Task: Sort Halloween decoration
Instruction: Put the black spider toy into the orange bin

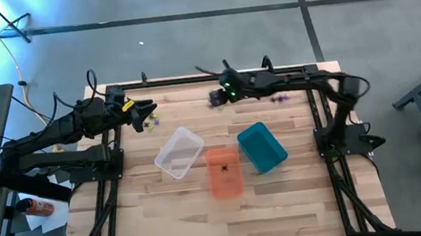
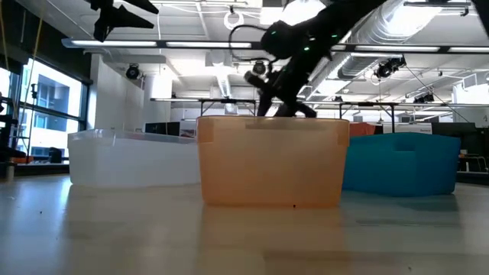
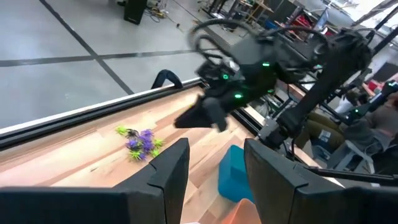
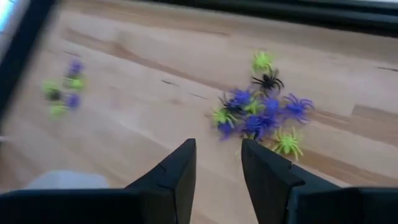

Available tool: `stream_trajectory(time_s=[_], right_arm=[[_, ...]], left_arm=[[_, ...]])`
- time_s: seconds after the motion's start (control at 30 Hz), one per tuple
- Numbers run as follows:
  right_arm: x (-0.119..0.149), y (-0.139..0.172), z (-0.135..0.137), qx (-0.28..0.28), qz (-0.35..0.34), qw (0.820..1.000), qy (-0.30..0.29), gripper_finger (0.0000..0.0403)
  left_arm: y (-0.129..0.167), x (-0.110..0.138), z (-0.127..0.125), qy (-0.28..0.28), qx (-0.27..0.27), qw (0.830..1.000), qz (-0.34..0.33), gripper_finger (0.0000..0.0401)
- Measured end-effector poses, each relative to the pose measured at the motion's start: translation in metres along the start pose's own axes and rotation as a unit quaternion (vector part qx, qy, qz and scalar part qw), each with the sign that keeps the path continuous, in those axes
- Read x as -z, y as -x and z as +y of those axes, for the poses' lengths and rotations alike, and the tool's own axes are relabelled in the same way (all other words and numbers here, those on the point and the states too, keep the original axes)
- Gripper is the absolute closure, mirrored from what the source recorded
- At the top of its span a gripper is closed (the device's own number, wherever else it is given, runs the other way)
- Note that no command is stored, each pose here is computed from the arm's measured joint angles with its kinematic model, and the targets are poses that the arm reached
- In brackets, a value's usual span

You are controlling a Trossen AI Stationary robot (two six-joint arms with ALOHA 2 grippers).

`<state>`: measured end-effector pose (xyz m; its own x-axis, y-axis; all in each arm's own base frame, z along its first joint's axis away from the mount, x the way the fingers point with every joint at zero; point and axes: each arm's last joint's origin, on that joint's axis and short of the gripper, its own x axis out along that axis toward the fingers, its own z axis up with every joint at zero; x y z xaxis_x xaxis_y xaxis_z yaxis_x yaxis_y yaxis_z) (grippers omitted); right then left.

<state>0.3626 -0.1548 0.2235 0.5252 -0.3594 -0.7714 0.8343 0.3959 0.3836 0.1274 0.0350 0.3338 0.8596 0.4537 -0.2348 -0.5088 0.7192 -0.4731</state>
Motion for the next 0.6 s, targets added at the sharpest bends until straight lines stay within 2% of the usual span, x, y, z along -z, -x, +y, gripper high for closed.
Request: stream_trajectory(time_s=[0.13,0.23,0.4,0.5,0.6], right_arm=[[-0.032,-0.023,0.003,0.072,0.057,0.995,0.024,0.0283],[-0.060,-0.038,-0.003,0.100,0.087,0.990,0.046,0.0308],[-0.089,-0.060,-0.010,0.075,0.134,0.988,0.035,0.0392],[-0.096,-0.070,-0.010,0.052,0.145,0.988,0.002,0.0391],[-0.087,-0.084,-0.003,0.058,0.143,0.988,-0.017,0.0400]], left_arm=[[0.000,0.000,0.000,0.001,0.000,1.000,-0.001,0.0259],[0.000,-0.001,0.000,0.001,0.002,1.000,-0.003,0.0259],[0.000,-0.001,0.000,0.009,0.002,1.000,-0.003,0.0259],[0.000,-0.001,0.000,0.009,0.002,1.000,-0.003,0.0259],[0.000,-0.001,0.000,0.009,0.002,1.000,-0.003,0.0259]])
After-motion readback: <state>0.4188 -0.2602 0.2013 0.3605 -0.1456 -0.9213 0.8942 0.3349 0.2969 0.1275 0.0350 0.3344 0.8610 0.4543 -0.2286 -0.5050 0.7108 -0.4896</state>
